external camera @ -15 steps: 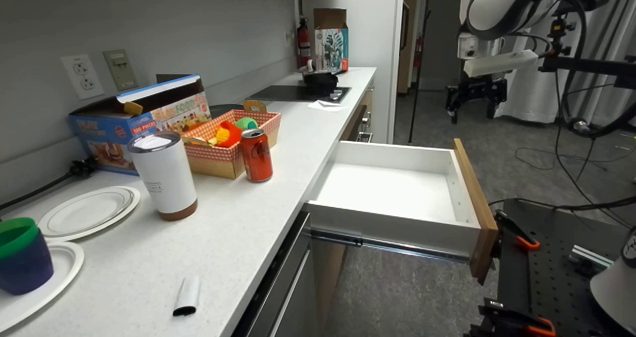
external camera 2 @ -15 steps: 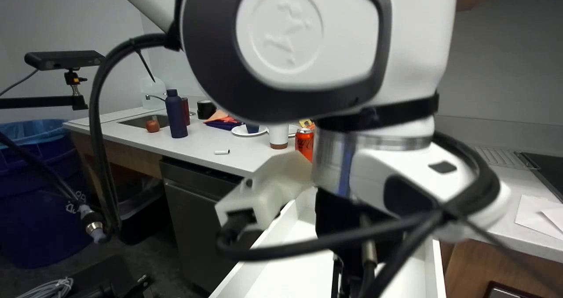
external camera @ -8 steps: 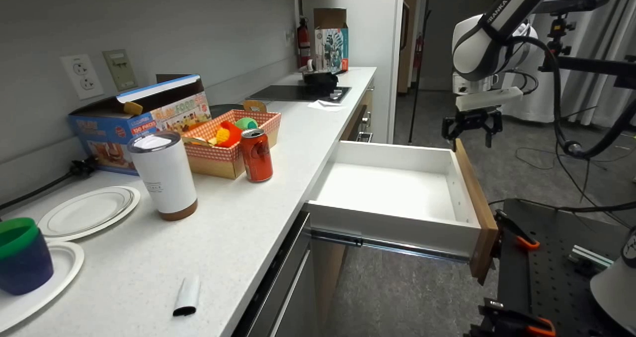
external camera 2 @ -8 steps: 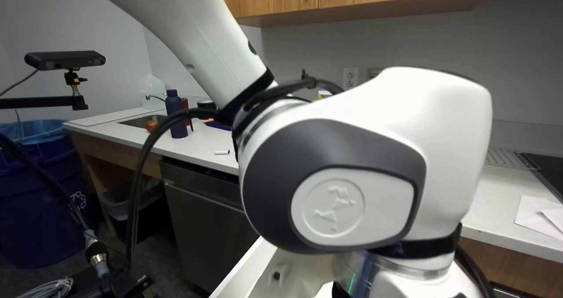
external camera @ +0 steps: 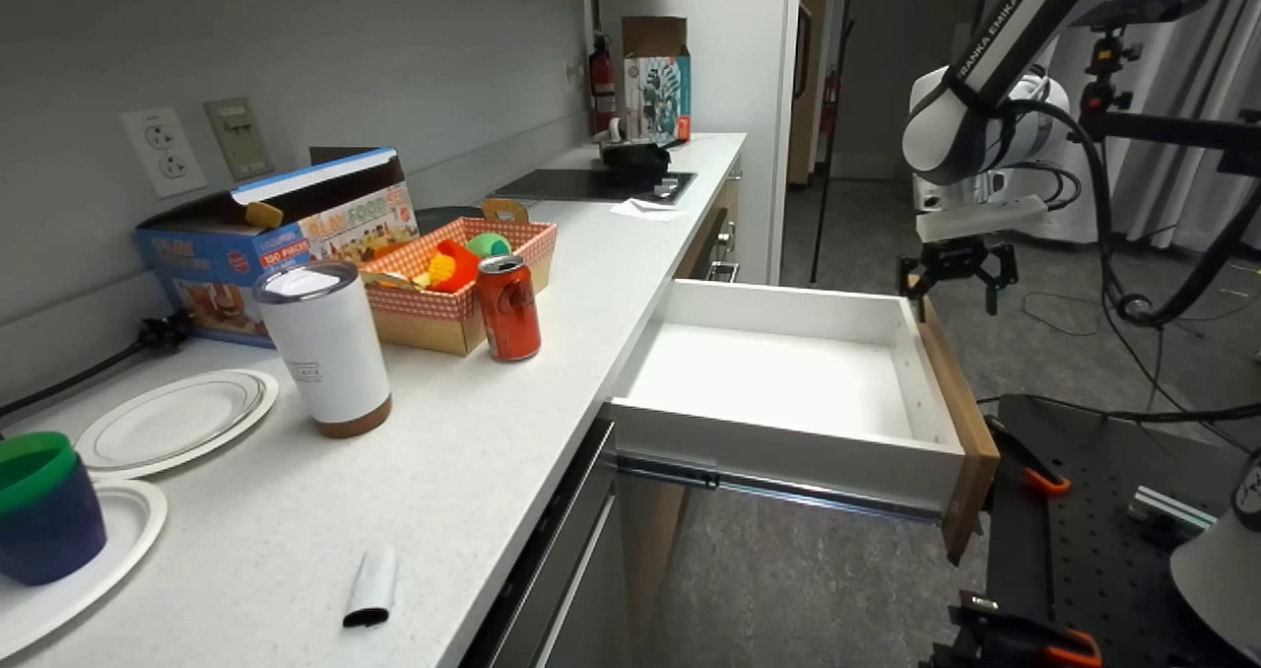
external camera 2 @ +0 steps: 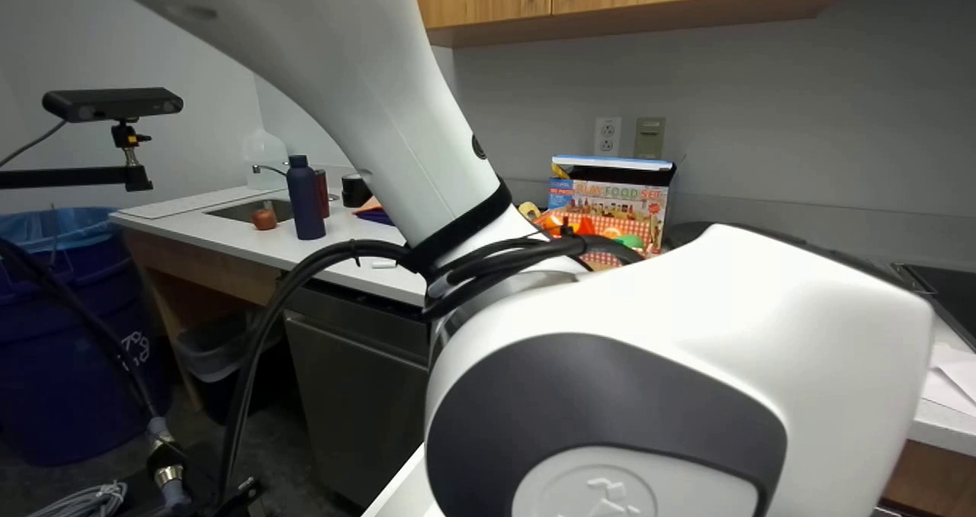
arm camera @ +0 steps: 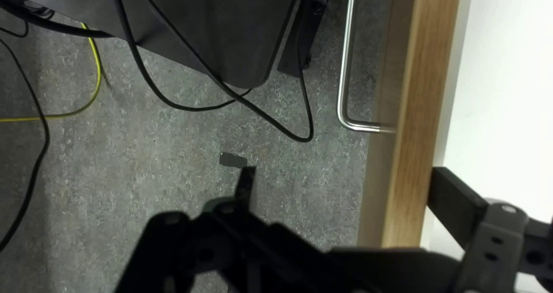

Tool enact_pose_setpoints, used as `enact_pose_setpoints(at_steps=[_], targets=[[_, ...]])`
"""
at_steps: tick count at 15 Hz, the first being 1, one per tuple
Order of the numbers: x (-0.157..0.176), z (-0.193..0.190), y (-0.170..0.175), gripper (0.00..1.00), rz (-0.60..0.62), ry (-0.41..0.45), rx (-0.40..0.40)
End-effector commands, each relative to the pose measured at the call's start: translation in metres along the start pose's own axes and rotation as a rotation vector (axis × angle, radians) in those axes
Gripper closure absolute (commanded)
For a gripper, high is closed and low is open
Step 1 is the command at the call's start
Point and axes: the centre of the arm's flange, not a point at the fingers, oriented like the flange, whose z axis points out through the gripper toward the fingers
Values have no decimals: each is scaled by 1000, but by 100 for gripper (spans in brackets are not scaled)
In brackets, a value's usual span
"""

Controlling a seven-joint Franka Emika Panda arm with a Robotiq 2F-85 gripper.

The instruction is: Close the top drawer of the cabinet.

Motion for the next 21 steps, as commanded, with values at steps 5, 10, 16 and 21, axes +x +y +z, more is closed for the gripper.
enact_pose_setpoints(at_steps=[5, 10, 16, 21], targets=[[-7, -9, 18, 0, 46, 35, 72], [-17, -29, 23, 0, 68, 78, 112], [-46, -27, 42, 0, 108, -32, 10], [-47, -7, 47, 0, 153, -130, -72]])
